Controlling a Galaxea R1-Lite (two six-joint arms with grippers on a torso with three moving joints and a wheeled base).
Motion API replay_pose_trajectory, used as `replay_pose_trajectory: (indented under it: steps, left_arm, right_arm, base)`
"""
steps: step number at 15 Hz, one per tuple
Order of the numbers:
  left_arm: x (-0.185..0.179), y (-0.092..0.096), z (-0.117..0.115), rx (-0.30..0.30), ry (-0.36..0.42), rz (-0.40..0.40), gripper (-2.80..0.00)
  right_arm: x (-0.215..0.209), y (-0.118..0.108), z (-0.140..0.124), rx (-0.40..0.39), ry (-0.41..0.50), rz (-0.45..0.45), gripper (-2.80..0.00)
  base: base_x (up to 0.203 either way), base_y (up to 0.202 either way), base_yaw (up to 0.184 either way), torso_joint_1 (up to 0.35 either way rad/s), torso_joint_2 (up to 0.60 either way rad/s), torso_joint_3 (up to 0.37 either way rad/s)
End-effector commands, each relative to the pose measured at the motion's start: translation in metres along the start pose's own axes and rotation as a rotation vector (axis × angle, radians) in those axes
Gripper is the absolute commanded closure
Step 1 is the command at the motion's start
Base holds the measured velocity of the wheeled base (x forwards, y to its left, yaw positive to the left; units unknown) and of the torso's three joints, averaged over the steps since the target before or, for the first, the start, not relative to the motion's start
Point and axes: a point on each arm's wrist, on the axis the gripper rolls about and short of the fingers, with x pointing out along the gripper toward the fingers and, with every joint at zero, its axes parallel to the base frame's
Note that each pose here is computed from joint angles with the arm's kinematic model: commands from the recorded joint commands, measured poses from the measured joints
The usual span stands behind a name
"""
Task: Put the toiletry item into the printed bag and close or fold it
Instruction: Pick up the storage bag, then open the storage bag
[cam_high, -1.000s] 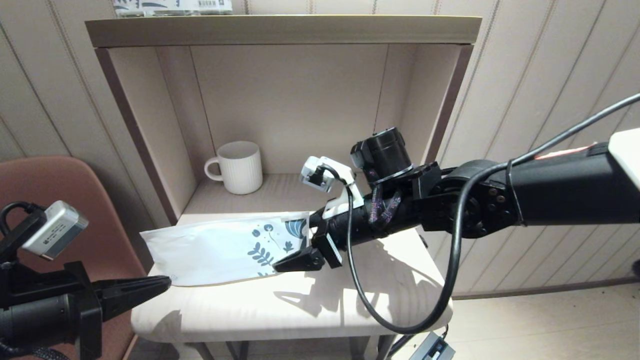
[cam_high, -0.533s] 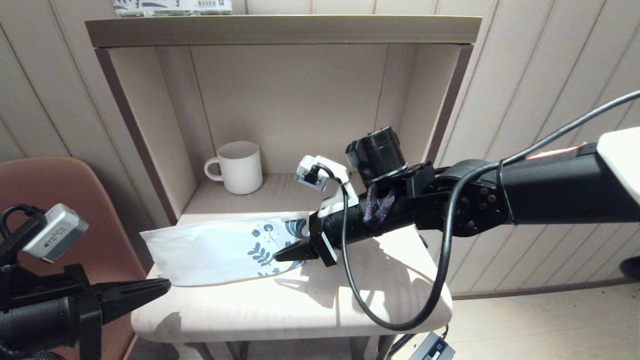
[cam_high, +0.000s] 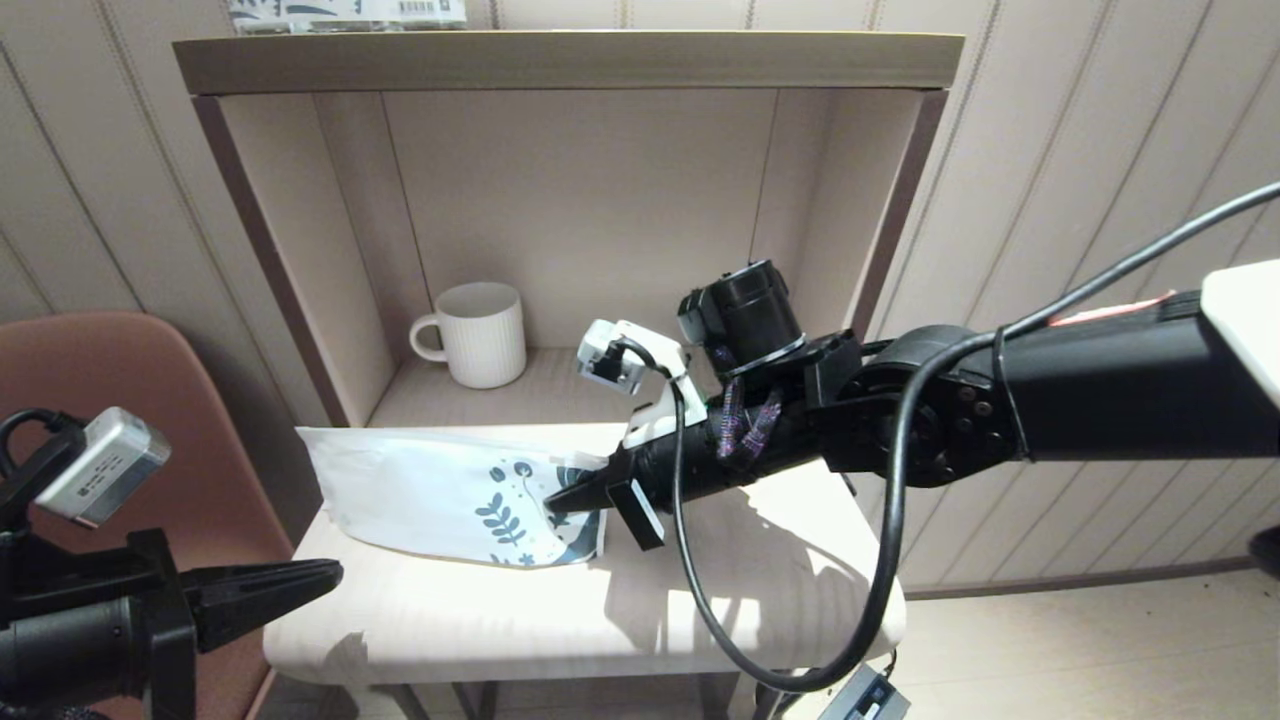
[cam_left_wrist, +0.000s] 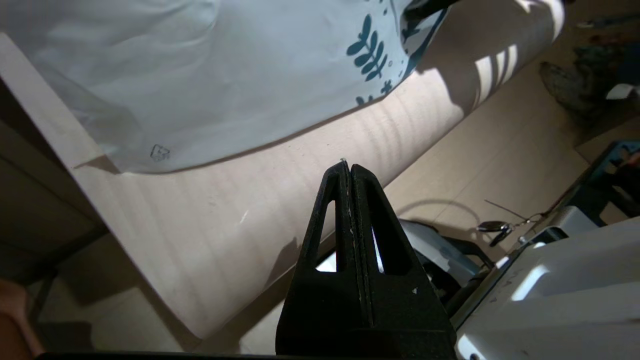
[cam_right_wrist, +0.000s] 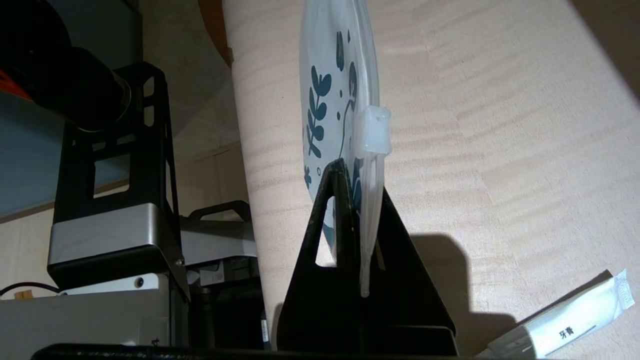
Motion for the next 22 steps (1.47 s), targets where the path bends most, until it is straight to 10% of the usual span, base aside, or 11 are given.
replay_pose_trajectory:
  steps: [1, 10, 14, 21, 22]
  left_arm:
    - [-0.001, 0.000, 0.008, 0.014, -0.025, -0.019, 0.00]
    - [-0.006, 0.003, 0.101, 0.100, -0.137, -0.057, 0.00]
    - [0.002, -0.005, 0.097, 0.171, -0.075, -0.279, 0.00]
    - [0.025, -0.002, 0.137, 0.236, -0.129, -0.438, 0.00]
    - [0.029, 0.000, 0.139, 0.237, -0.129, -0.451, -2.80]
  right_arm:
    - [-0.006, 0.001, 0.001, -0.001, -0.006, -0.004, 0.00]
    - [-0.081, 0.036, 0.035, 0.100, 0.108, -0.032, 0.00]
    - [-0.094, 0.048, 0.054, 0.066, 0.077, -0.023, 0.00]
    - [-0.071, 0.040, 0.056, 0.029, 0.146, 0.020, 0.00]
    - [-0.067, 0.040, 0.054, 0.030, 0.157, 0.028, 0.00]
  base:
    - [0.000, 0.000, 0.000, 0.000, 0.00, 0.000]
    - [0.000, 0.000, 0.000, 0.000, 0.00, 0.000]
    - [0.000, 0.000, 0.000, 0.000, 0.00, 0.000]
    - [0.000, 0.000, 0.000, 0.000, 0.00, 0.000]
    - [0.000, 0.000, 0.000, 0.000, 0.00, 0.000]
